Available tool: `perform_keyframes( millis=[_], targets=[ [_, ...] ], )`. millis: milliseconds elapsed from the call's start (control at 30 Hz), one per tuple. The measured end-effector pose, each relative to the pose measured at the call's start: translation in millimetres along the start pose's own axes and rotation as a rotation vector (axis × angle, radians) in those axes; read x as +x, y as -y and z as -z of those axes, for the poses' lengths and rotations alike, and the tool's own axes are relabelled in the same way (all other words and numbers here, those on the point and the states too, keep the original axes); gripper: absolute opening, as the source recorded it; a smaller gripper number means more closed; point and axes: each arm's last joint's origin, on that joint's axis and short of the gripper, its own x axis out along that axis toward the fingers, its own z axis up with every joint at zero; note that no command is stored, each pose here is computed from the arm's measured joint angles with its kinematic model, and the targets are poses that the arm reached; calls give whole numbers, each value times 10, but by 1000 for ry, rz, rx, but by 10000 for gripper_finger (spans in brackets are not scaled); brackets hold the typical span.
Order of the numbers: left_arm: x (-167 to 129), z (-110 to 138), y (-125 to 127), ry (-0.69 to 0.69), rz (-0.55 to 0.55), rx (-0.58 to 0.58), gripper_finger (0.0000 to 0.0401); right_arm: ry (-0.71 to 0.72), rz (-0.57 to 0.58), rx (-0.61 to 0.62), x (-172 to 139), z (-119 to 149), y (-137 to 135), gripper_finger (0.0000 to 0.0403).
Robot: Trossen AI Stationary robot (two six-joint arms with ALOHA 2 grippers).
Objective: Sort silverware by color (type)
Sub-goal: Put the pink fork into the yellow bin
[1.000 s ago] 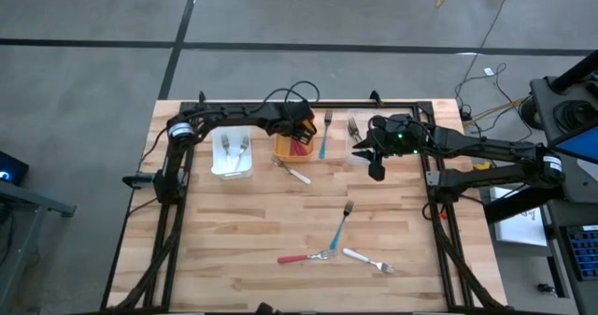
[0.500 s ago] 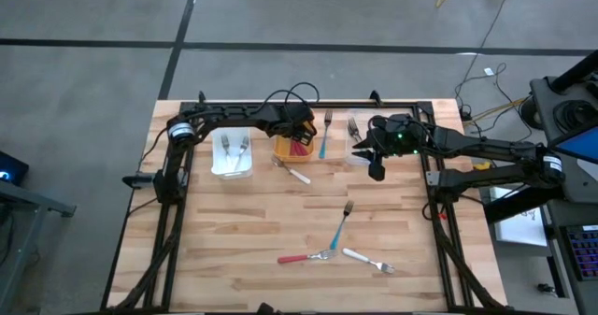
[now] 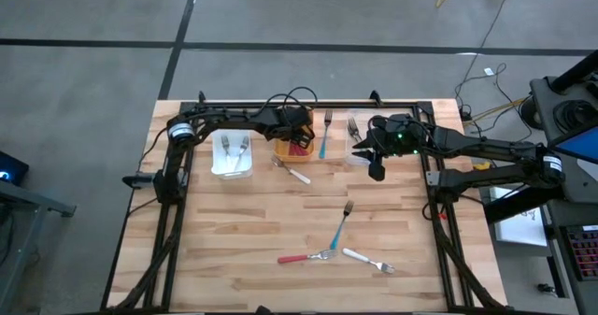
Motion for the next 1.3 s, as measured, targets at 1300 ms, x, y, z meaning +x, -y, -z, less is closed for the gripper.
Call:
perform_keyframes(
  millis=[1300],
  targets=[
    [-406, -103, 152, -14, 90, 82, 17, -3, -1, 0, 2, 3, 0, 79]
  ],
)
